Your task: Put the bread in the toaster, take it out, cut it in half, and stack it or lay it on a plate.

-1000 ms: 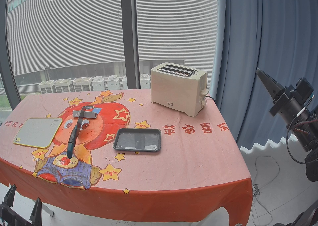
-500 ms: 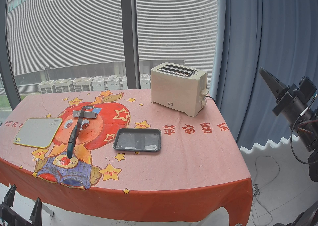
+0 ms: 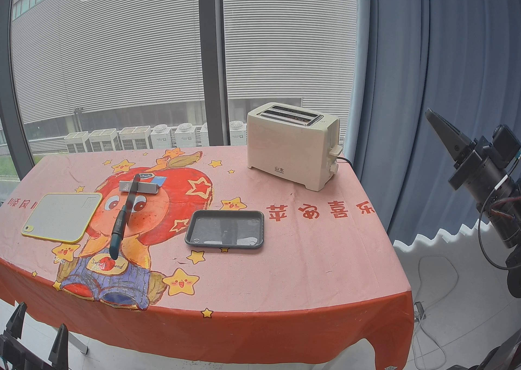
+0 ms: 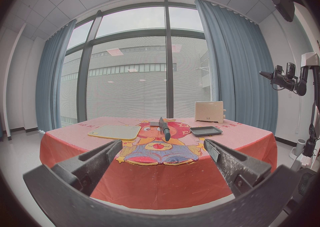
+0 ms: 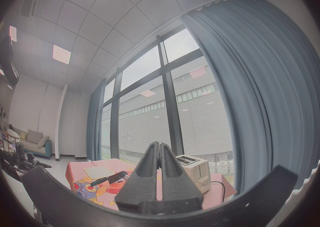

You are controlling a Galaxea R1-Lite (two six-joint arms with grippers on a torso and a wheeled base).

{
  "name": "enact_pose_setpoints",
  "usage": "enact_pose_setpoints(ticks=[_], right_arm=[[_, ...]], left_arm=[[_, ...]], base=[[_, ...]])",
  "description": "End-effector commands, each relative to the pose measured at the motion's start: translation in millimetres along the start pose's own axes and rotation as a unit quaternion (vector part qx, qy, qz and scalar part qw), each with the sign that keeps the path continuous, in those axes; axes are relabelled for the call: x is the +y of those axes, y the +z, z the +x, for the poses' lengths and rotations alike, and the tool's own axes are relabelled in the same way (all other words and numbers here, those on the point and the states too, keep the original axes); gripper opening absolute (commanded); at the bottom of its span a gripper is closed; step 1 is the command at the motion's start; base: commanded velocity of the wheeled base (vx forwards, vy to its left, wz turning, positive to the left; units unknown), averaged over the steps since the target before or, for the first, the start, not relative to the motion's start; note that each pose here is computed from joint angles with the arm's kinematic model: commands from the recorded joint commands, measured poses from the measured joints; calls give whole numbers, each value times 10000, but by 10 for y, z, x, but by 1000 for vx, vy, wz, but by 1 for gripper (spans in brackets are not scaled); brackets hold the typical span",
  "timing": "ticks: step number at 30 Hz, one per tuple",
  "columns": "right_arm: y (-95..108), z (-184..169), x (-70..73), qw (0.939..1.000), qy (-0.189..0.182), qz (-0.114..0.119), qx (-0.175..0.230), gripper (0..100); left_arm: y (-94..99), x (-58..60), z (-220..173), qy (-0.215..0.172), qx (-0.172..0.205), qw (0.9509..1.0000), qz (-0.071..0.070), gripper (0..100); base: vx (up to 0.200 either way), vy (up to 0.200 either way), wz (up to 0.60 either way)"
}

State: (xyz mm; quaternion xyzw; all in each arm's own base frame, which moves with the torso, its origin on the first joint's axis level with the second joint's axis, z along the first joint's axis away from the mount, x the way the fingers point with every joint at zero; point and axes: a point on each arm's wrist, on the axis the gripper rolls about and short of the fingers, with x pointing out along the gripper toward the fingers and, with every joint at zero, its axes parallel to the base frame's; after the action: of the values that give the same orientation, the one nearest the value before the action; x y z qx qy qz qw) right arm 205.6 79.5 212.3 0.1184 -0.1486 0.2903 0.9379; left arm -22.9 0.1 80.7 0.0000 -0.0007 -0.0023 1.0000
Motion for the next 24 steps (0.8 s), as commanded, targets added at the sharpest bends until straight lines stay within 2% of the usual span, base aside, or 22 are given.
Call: enact_pose_setpoints(ticks=[1,24], right_arm=[[-7,1,-4,10000,-2,2,14,0],[-29,-1,-5,10000,-5,7,59,0]], left_arm=[[-52,0,3,0,23,10000,0,100],[-52,0,3,0,23,10000,0,100]], base=[[0,0,0],[0,0,0]])
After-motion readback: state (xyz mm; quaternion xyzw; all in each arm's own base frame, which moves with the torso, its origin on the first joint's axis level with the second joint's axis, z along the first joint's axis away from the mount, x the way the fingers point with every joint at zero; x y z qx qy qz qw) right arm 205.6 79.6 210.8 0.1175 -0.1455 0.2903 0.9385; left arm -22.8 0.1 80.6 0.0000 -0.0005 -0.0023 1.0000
